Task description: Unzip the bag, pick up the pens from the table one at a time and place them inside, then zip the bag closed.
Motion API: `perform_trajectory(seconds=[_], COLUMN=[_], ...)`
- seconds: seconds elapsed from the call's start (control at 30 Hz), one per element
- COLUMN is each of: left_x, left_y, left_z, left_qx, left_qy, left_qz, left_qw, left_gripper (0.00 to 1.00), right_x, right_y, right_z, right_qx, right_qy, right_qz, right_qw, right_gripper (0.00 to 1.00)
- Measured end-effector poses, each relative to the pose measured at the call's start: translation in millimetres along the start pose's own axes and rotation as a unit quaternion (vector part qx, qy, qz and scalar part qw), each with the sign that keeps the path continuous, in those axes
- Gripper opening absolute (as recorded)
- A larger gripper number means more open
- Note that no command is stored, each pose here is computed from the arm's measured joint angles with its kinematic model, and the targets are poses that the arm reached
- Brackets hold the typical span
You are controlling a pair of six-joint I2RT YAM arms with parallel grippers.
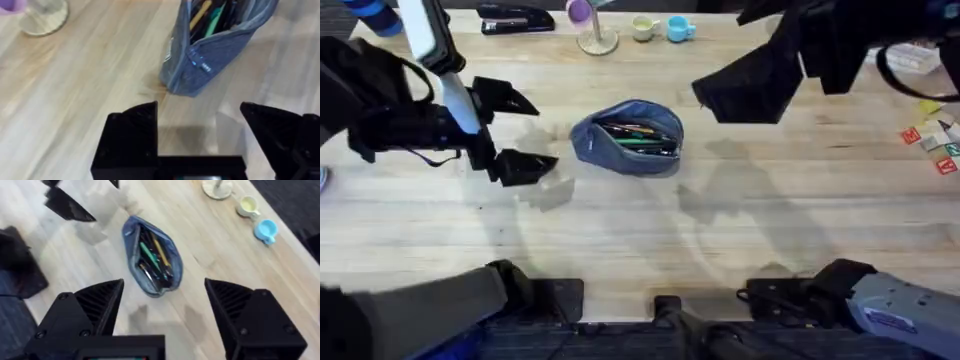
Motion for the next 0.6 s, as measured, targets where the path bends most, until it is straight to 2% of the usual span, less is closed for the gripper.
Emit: perform_trajectory(seconds=[0.23,0.4,0.6], left_x=[-12.7,-11.3,-12.0], left_y=[11.3,15.8,15.9], left_z=[9.6,16.9,20.7], left_qx=[-0.025,-0.019,-0.004], left_qy=[-0.028,-0.023,-0.016], left_qz=[0.062,0.071,0.074], left_qw=[0.997,0.997,0.997], left_gripper=[0.994,0.994,0.994], right_x=[5.1,7.4,19.4], right_y=[-0.1,0.2,14.0], right_z=[2.9,2.5,-0.2], right_qx=[0.006,0.007,0.023], right_qy=[0.034,0.072,0.151], right_qz=[-0.021,-0.031,-0.105], right_qw=[0.999,0.997,0.983], right_gripper=[0.997,0.997,0.997])
Point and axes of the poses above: each hand's point on the last joint's axis, 136 mm out from that joint toward the fingers, its own y axis out along the fingers, its own x axis along the line the jaws close on, z = x × y, the point moved 6 cm from there along -y, back along the fingers, and after that the axes turned 5 degrees about y, right-handed, at the moved point
